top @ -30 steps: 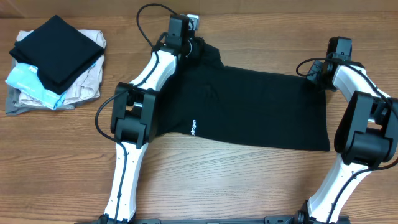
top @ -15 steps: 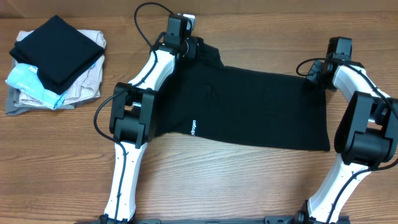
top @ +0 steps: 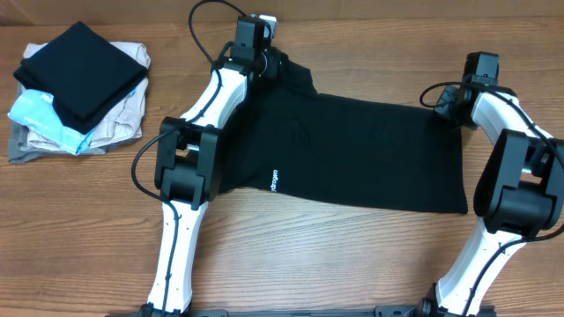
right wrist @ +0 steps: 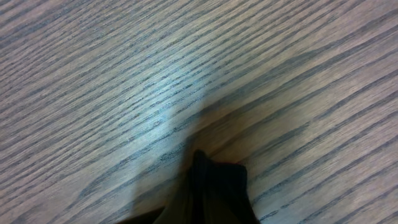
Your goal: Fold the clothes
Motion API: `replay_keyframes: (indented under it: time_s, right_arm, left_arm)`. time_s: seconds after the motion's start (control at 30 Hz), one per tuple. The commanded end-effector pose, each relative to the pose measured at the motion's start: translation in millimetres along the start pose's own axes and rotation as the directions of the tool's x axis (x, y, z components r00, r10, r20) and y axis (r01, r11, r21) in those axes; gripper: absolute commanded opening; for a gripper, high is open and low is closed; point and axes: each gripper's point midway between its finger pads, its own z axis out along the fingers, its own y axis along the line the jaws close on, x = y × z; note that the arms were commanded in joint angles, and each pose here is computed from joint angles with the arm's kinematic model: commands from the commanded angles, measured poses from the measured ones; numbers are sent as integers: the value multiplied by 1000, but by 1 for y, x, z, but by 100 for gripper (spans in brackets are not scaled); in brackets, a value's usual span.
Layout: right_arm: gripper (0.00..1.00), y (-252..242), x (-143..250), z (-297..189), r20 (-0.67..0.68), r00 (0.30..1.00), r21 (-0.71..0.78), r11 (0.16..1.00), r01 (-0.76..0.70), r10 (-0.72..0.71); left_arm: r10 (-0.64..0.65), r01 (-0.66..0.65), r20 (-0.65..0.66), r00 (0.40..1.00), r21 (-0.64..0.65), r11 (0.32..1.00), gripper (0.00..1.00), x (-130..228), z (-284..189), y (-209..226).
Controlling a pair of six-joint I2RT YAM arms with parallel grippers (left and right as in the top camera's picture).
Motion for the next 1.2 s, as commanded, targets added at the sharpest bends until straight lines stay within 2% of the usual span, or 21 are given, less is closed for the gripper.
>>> replay_keyframes:
  time_s: [0.0,0.27,0.33,0.4,0.53,0.6,0.7,0.73,0.93,1.17]
  right_arm:
    - [4,-3,8,5,-22,1000,3,1000,-4,4]
    - [5,-2,5,5,-10,1000,1,1000,-6,6]
    - [29,-2,2,5,3,1000,-3,1000,-7,7]
    - [32,-1,0,5,13,1000,-6,1000,-8,8]
    - [32,-1,2,5,4,1000,-3,1000,-8,8]
    - [27,-2,5,5,-9,1000,0,1000,-6,6]
    - [6,-3,8,5,-21,1000,4,1000,-5,5]
    - [4,-3,8,5,-20,1000,4,1000,-5,5]
    - [4,-1,-2,2,9,1000,-5,1000,21,-21]
    - [4,11,-11,-32,9,999,-76,996,48,-48]
  left_arm:
    - [11,-11,39,999,8,1000,4,-18,-7,1]
    - [9,-9,11,1000,6,1000,4,-25,-16,-1]
    - [9,-9,0,1000,6,1000,4,-29,-21,-1]
    - [13,-13,-9,1000,5,1000,4,-32,-26,-1]
    - [14,-14,-28,1000,3,1000,4,-35,-32,-1]
    - [13,-13,-38,999,2,1000,4,-33,-32,-1]
    - [10,-11,-64,998,-2,1000,4,-26,-32,0]
    - [9,-9,-72,997,-4,1000,4,-24,-33,1]
    - [-9,7,-101,995,-20,1000,4,-22,-42,14]
    - [-44,38,-144,989,-48,998,4,-43,-112,31]
